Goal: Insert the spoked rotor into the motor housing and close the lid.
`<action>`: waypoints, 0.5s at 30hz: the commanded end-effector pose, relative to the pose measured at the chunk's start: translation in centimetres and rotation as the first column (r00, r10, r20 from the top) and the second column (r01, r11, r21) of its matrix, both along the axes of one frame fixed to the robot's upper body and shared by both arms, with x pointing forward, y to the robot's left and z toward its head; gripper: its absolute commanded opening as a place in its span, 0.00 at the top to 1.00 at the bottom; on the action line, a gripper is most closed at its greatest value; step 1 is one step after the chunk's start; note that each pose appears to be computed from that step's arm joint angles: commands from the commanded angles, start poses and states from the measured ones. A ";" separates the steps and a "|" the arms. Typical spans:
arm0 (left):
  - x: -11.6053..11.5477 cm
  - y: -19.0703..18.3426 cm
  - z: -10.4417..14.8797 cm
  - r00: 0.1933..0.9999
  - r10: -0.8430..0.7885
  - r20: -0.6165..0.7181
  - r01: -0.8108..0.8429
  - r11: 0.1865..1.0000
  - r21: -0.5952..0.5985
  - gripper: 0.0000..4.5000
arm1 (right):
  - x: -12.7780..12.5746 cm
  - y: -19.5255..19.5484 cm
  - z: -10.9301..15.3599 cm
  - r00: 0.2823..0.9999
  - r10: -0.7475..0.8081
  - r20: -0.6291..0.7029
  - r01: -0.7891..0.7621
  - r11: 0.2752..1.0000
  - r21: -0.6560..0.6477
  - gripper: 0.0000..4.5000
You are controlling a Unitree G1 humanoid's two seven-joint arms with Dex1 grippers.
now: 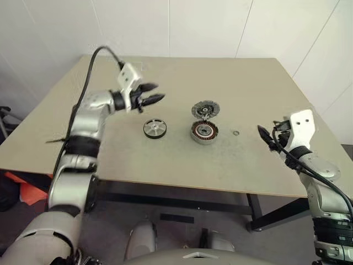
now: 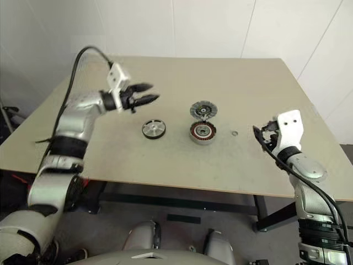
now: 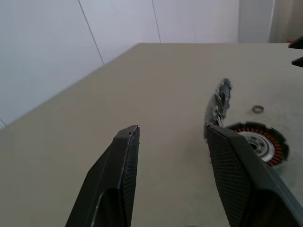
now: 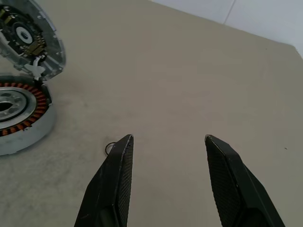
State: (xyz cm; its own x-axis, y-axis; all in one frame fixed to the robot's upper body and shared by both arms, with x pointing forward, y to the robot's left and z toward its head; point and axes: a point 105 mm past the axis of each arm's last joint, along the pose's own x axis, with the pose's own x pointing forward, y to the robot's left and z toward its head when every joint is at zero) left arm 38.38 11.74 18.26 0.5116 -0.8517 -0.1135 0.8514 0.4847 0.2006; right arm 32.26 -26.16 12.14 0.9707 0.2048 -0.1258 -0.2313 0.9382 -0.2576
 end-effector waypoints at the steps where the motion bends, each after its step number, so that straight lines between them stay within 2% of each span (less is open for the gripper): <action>1: -1.9 -0.9 2.2 0.996 -0.080 0.040 0.080 0.997 0.016 0.48 | 1.4 2.2 1.0 0.995 0.099 0.017 -0.099 0.995 0.012 0.41; 4: -2.6 -0.5 1.6 0.997 -0.069 -0.016 0.069 0.998 0.001 0.48 | 2.6 3.2 0.0 0.991 0.129 -0.020 -0.128 0.992 0.016 0.41; 9: -3.3 -0.1 -1.1 0.993 -0.034 -0.110 0.032 0.999 -0.014 0.48 | 4.0 3.1 -1.4 0.990 0.117 -0.073 -0.117 0.993 0.006 0.41; 11: -3.8 0.3 -2.6 0.986 -0.029 -0.164 0.024 0.999 -0.034 0.48 | 4.4 2.5 -1.9 0.991 0.096 -0.091 -0.096 0.995 0.004 0.41; 15: -3.4 1.8 -5.9 0.970 0.068 -0.232 -0.080 0.996 -0.044 0.48 | 5.1 1.6 -2.3 0.993 0.059 -0.105 -0.060 0.998 -0.008 0.41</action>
State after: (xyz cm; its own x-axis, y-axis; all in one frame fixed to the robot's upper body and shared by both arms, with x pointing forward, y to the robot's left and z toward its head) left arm 34.59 12.93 12.06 0.5019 -0.8361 -0.2213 0.8516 0.5225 -0.0427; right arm 36.65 -24.50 7.94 0.9214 0.2613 -0.2877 -0.3246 0.9245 -0.2000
